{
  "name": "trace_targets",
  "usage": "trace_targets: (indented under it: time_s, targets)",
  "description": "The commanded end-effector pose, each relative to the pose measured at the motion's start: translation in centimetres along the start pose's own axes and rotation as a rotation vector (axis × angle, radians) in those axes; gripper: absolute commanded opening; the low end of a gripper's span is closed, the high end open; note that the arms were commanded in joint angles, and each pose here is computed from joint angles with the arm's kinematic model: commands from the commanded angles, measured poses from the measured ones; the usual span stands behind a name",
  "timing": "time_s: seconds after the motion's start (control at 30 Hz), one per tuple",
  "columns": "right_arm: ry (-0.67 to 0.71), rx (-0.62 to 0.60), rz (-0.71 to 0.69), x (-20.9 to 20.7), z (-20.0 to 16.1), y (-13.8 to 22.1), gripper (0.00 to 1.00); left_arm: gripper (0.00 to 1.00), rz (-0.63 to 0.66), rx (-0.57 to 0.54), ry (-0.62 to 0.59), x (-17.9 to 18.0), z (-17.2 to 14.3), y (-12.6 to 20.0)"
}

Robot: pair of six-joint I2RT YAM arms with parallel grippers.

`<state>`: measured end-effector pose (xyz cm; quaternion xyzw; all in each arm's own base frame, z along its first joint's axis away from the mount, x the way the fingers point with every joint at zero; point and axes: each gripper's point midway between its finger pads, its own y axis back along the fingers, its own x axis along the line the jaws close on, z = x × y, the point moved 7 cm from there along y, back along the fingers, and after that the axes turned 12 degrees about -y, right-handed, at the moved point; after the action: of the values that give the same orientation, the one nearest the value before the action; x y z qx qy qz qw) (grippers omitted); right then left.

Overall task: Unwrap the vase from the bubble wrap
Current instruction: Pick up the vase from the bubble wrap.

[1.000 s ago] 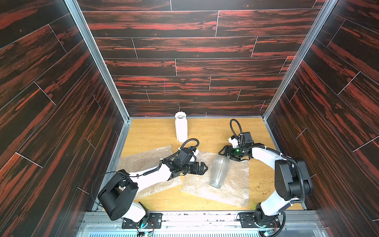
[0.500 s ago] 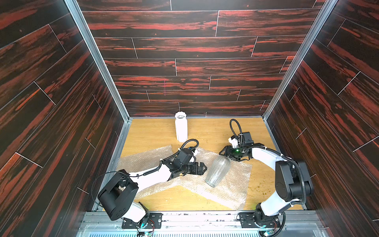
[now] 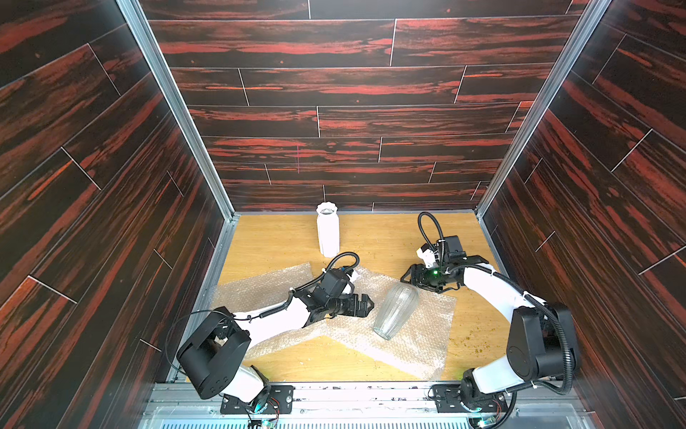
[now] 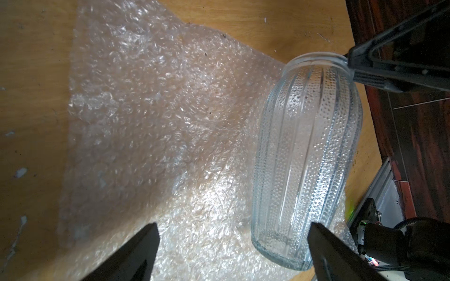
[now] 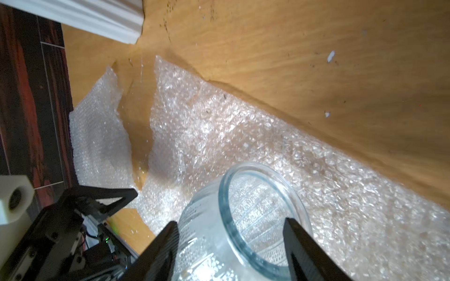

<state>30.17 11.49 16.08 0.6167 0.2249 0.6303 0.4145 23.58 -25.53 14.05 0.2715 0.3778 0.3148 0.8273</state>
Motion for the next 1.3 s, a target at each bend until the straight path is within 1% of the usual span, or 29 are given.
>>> trace_targets:
  time_s: [0.0, 0.07, 0.13, 0.3, 0.53, 0.7, 0.87, 0.97, 1.27]
  targets:
    - [0.017, 0.074, 0.014, 0.5, -1.1, 0.7, 0.71, 1.00, 0.009, -0.020, -0.014, 0.0, 0.0, 1.1]
    - [0.024, 0.089, 0.025, 0.7, -1.2, 0.8, 0.69, 1.00, 0.011, -0.023, -0.020, 0.0, 0.0, 1.2]
    - [0.029, 0.109, 0.057, 1.2, -1.2, 0.9, 0.63, 1.00, 0.019, -0.024, -0.017, 0.2, -0.1, 1.3]
    - [0.061, 0.164, 0.083, 1.7, -2.1, 1.0, 0.60, 1.00, 0.021, -0.026, -0.011, 0.4, -0.2, 1.4]
    - [0.058, 0.216, 0.117, 1.7, -2.3, 0.0, 0.60, 1.00, 0.014, -0.029, -0.001, 0.4, 0.0, 1.4]
    - [0.041, 0.260, 0.153, 1.7, -2.5, -1.8, 0.59, 1.00, 0.011, -0.041, 0.001, 0.2, 0.2, 1.7]
    - [0.024, 0.297, 0.153, 1.1, -3.1, -2.9, 0.56, 1.00, 0.024, -0.045, -0.004, 0.3, 0.0, 2.2]
    - [0.018, 0.304, 0.169, 1.1, -3.2, -3.0, 0.52, 1.00, 0.035, -0.045, -0.006, 0.4, -0.1, 2.3]
    - [-0.018, 0.339, 0.238, 0.9, -4.2, -3.5, 0.46, 1.00, 0.050, -0.049, -0.004, 0.6, -0.1, 2.4]
